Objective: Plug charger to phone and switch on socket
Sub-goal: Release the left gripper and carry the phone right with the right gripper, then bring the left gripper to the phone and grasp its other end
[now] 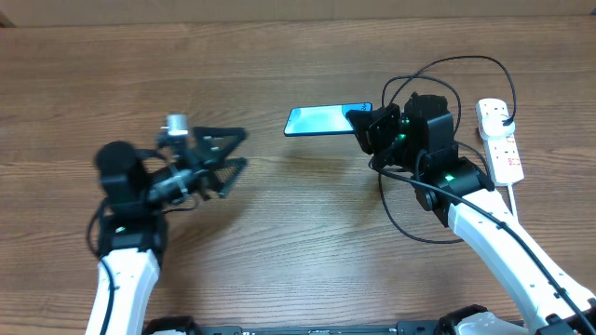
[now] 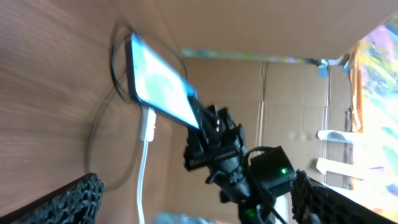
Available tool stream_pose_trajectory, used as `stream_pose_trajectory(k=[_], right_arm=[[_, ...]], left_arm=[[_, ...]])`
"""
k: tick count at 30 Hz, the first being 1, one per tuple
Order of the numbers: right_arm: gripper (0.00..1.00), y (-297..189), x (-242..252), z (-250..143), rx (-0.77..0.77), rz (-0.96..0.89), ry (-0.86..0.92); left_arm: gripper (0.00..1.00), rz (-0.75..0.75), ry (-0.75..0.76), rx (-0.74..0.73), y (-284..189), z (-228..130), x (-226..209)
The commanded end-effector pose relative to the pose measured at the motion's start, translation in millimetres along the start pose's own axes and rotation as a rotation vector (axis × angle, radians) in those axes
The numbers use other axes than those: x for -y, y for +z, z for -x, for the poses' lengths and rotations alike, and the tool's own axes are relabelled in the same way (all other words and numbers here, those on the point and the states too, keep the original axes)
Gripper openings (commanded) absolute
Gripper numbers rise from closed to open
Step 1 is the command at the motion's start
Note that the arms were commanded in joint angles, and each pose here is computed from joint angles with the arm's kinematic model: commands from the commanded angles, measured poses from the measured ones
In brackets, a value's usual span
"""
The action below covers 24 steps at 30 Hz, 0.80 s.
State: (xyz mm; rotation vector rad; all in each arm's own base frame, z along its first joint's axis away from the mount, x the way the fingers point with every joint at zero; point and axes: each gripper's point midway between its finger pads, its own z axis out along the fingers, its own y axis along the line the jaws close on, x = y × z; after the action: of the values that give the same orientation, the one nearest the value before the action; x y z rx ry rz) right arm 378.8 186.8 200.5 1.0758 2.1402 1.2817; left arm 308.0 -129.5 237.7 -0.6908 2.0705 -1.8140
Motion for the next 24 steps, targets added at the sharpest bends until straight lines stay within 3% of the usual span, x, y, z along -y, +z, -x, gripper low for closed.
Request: stream_pose_trajectory(k=[1,5,10,18,24], right_arm=[[0.04,-5,-14,4,0.033,0.038,0.009],[0.04,-5,-14,5,0.037,0.039,0.045],[0.04,-4,-16,-1,0.023,0.045,0.052],[0.04,2,-17,-27,-0.001,0.038,0.016],[0.04,5,-17,-46,-0.005,0.032,0.087]], left_arm=[[1.00,0.055,-0.272,0.025,23,2,-18],[0.97,0.117,-0.471,-0.017,42,-7,-40],[0.90,0.141,-0.578,0.001,57,-3,-53],[0.86,0.061,-0.558,0.051,72,7,-37],[0.80,0.058,-0.584,0.050,76,3,-35]])
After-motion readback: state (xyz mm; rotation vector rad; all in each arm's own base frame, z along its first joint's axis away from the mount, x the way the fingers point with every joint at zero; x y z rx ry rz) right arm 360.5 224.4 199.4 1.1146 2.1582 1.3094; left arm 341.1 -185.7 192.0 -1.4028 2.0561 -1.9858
